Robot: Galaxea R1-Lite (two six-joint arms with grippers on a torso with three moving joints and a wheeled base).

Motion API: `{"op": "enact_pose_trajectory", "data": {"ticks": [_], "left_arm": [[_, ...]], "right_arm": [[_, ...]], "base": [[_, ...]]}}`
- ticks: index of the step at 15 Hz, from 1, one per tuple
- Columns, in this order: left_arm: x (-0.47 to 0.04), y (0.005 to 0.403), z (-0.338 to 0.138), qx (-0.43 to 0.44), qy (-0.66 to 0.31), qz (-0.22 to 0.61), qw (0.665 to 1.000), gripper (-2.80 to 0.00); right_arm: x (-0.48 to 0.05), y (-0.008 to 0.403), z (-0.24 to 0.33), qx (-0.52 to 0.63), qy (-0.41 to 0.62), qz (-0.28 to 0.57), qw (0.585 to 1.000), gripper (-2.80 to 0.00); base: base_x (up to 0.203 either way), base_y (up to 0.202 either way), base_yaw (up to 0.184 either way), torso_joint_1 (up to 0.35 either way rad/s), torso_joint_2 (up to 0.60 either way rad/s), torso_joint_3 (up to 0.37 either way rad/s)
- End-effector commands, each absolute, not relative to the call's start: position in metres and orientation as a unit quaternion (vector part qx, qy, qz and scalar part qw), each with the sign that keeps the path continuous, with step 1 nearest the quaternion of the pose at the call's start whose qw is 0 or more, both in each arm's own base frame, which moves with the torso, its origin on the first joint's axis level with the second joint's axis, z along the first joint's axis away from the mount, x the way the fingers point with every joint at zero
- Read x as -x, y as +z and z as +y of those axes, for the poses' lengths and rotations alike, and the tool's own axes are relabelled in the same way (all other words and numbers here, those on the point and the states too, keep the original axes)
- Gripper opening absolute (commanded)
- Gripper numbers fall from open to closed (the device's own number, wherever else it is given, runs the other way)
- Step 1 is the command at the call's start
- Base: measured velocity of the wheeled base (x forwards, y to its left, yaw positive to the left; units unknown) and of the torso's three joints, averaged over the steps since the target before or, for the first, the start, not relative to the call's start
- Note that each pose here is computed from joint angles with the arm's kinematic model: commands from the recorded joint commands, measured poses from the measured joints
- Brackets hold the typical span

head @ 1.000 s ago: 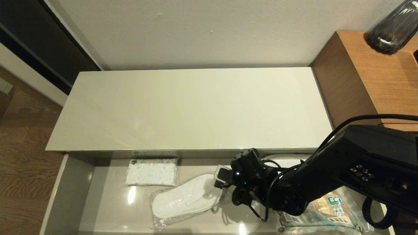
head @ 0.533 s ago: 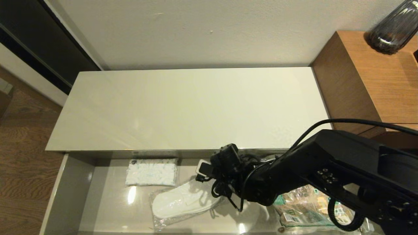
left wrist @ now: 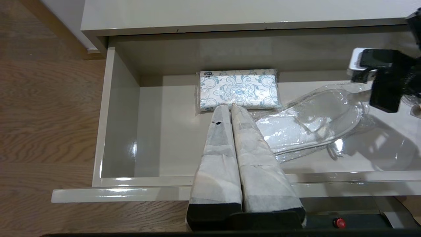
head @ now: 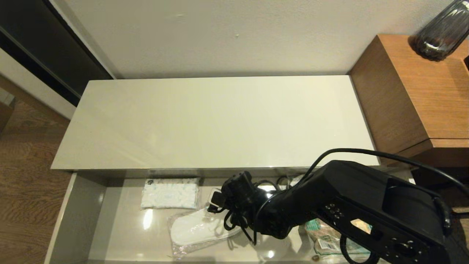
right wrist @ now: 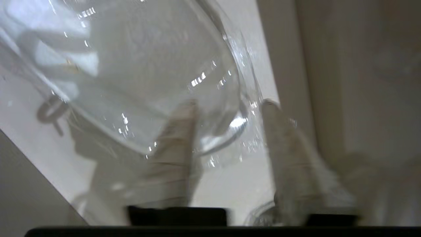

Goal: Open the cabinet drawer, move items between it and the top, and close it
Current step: Take out the disposable slippers from the drawer

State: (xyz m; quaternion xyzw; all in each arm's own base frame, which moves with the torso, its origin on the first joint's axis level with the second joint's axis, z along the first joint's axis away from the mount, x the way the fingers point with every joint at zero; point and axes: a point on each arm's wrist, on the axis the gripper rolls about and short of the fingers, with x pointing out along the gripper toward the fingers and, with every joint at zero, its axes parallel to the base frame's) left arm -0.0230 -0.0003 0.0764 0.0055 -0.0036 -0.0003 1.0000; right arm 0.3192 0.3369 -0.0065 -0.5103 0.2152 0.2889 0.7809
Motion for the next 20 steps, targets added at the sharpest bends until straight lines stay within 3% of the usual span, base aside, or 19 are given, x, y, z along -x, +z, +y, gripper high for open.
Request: {"op": "enact_pose_trajectory", "data": {"ticks": [1,20], "left_arm": [[0.023,0.076,0.0,-0.005,-0.001,-0.003,1.0,-2.8],[0.023,0.076,0.0,-0.005,0.0,-0.003,1.0,-2.8]], "right_arm": [[-0.322,-0.015,0.342,0.515,0.291,0.219,0.776,0.0],[-0.347,-0.04,0.324,0.515,0.277,0.254,0.77,0.0]], "base": [[0.0,0.0,0.0,0.0,0.0,0.0],[0.0,0.0,0.0,0.0,0.0,0.0]]}}
